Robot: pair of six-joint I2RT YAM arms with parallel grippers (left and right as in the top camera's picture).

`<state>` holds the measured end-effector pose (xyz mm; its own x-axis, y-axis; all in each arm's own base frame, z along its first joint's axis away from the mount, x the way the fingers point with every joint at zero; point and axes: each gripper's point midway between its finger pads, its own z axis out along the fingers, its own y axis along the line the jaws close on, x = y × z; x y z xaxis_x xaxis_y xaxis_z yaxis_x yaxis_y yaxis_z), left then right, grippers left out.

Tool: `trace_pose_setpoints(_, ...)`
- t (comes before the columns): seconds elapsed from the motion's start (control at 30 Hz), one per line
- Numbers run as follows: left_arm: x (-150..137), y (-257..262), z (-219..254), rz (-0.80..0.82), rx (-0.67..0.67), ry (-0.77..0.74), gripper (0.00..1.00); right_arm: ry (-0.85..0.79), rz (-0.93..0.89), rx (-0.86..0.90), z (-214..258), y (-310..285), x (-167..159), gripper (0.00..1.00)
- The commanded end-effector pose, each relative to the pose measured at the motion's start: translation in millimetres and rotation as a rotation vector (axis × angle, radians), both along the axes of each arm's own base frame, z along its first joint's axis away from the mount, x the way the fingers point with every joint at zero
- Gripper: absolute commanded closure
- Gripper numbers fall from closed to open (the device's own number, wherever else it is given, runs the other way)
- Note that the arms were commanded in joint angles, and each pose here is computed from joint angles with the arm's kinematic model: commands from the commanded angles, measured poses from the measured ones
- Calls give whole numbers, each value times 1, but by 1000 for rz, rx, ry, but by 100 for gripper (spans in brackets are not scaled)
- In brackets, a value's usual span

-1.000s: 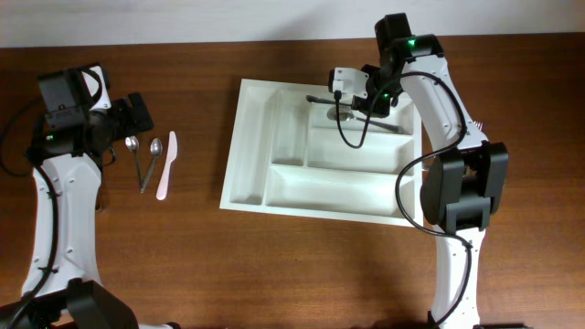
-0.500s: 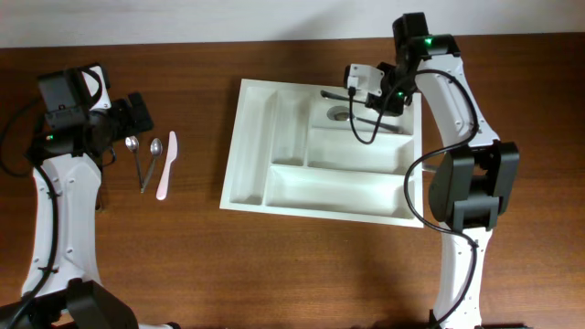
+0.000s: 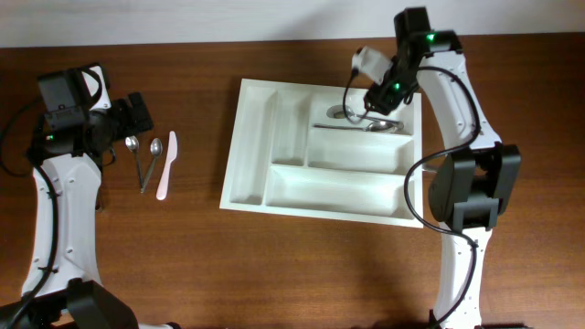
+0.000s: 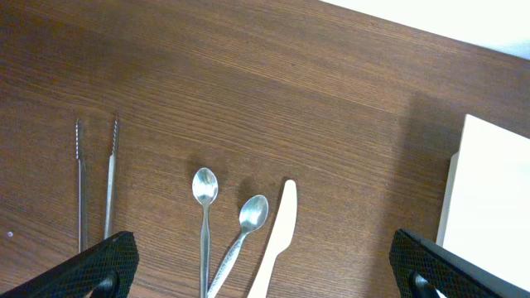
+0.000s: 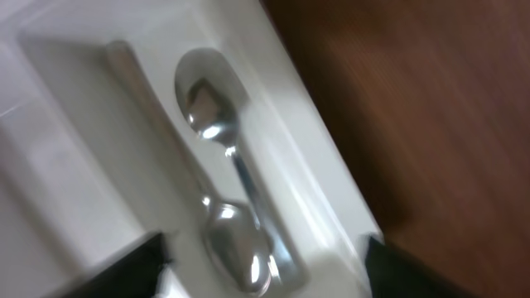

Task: Pack container
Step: 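Place the small spoon in the upper-right compartment beside the large spoon, then grasp the metal fork with the right gripper and lift it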

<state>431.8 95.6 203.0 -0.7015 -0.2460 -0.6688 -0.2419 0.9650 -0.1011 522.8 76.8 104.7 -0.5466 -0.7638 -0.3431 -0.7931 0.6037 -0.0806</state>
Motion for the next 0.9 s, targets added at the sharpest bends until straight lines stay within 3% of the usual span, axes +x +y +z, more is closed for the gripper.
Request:
trace_pose_setpoints(0.0, 4, 0, 5, -17, 3, -11, 1, -23, -487, 153, 74, -14, 7, 1)
trace_pose_setpoints(0.07, 4, 0, 5, -17, 3, -11, 1, -22, -532, 163, 89, -25, 3, 1)
trace_pose_setpoints(0.23, 4, 0, 5, -17, 3, -11, 1, 9, -987, 172, 94, -106, -4, 1)
trace_pose_setpoints(0.37, 4, 0, 5, -17, 3, -11, 1, 95, -1308, 156, 73, -179, -30, 19)
trace_pose_setpoints(0.43, 4, 0, 5, -17, 3, -11, 1, 144, -1397, 149, 59, -203, -44, 23)
trace_pose_setpoints(0.73, 4, 0, 5, -17, 3, -11, 1, 360, -1533, 56, -28, -249, -99, 32)
trace_pose_setpoints(0.87, 4, 0, 5, -17, 3, -11, 1, 383, -1461, 30, -56, -247, -105, 35)
